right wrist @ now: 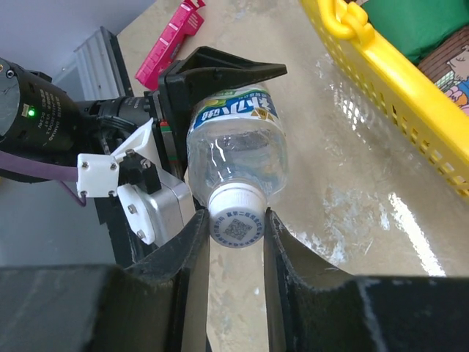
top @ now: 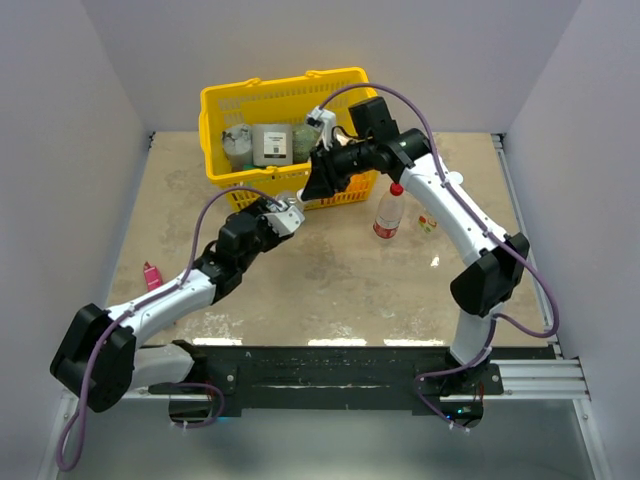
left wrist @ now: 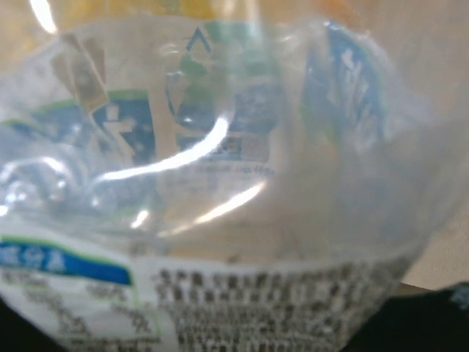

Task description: Screw on the bottle caps

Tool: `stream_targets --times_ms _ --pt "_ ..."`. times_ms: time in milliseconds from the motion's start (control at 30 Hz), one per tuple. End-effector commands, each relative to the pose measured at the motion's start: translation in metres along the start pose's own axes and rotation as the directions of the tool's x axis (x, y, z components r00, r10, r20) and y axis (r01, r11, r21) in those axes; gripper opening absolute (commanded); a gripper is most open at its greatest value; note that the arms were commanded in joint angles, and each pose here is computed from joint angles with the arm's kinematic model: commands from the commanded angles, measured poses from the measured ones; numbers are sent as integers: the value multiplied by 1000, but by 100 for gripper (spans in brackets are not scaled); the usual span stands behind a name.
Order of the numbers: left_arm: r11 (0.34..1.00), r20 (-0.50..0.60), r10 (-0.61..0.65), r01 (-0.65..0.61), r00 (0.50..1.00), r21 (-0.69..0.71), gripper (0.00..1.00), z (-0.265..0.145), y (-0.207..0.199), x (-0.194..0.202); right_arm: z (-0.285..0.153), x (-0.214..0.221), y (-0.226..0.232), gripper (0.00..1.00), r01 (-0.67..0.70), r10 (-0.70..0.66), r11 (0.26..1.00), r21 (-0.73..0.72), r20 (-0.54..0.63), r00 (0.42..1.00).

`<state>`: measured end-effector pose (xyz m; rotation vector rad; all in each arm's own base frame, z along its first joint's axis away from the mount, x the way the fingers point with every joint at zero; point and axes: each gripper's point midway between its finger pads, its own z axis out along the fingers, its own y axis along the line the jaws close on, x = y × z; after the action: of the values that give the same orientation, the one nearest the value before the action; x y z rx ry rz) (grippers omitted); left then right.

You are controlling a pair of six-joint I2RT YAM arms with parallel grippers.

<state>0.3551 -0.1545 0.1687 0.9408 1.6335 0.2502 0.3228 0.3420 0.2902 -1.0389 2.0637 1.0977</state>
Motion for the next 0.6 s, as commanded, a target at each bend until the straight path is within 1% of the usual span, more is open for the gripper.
stream_targets --times_ms 0,33,67,100,133,167,200,233,267,300,333,367,400,467,500,533,567 --pt "992 206 -90 105 975 -66 0 -7 29 -52 -20 -15 16 36 74 -74 997 2 -2 997" --pt "994 203 -100 105 974 -15 0 -8 19 -50 -36 -36 22 44 148 -148 989 18 55 987" --pt "991 202 -95 75 975 106 0 -8 -6 -48 -46 -46 21 47 196 -198 980 34 85 976" --pt "985 206 -95 61 974 164 0 -11 -17 -47 -54 -53 25 50 317 -320 947 41 103 942" --pt "975 211 -101 54 972 217 0 -13 -27 -46 -59 -53 30 52 392 -392 920 27 113 913" --pt "945 227 -106 26 968 327 0 -19 -49 -47 -76 -58 45 52 489 -490 871 44 143 860" --pt "931 235 -104 12 967 364 0 -23 -57 -47 -82 -57 45 54 608 -610 792 63 140 780" --pt "917 243 -113 8 964 398 0 -26 -63 -50 -75 -39 40 55 631 -632 774 45 111 767" --pt "880 250 -121 -13 961 474 0 -32 -76 -50 -92 -42 55 56 698 -701 712 80 137 699" --pt "866 262 -115 -33 958 499 0 -34 -79 -55 -94 -38 54 57 764 -769 638 93 119 628" --pt "853 272 -108 -51 956 519 0 -37 -82 -57 -89 -21 50 57 782 -785 619 74 90 613" --pt "827 273 -114 -61 955 559 0 -41 -90 -57 -91 -11 57 57 812 -815 579 65 61 576" --pt "818 284 -104 -80 953 569 0 -41 -90 -60 -90 -4 58 57 867 -868 497 43 39 495" --pt "807 289 -97 -94 952 583 0 -41 -93 -60 -82 20 63 56 891 -891 454 -26 -2 454" --pt "807 295 -89 -104 951 581 0 -41 -92 -62 -81 25 65 56 919 -920 391 -51 -6 391" --pt "803 300 -90 -108 950 585 0 -42 -92 -63 -76 33 70 56 930 -933 358 -85 -8 359" --pt "803 302 -91 -109 949 585 0 -41 -92 -64 -75 40 71 56 943 -950 310 -117 -19 310"
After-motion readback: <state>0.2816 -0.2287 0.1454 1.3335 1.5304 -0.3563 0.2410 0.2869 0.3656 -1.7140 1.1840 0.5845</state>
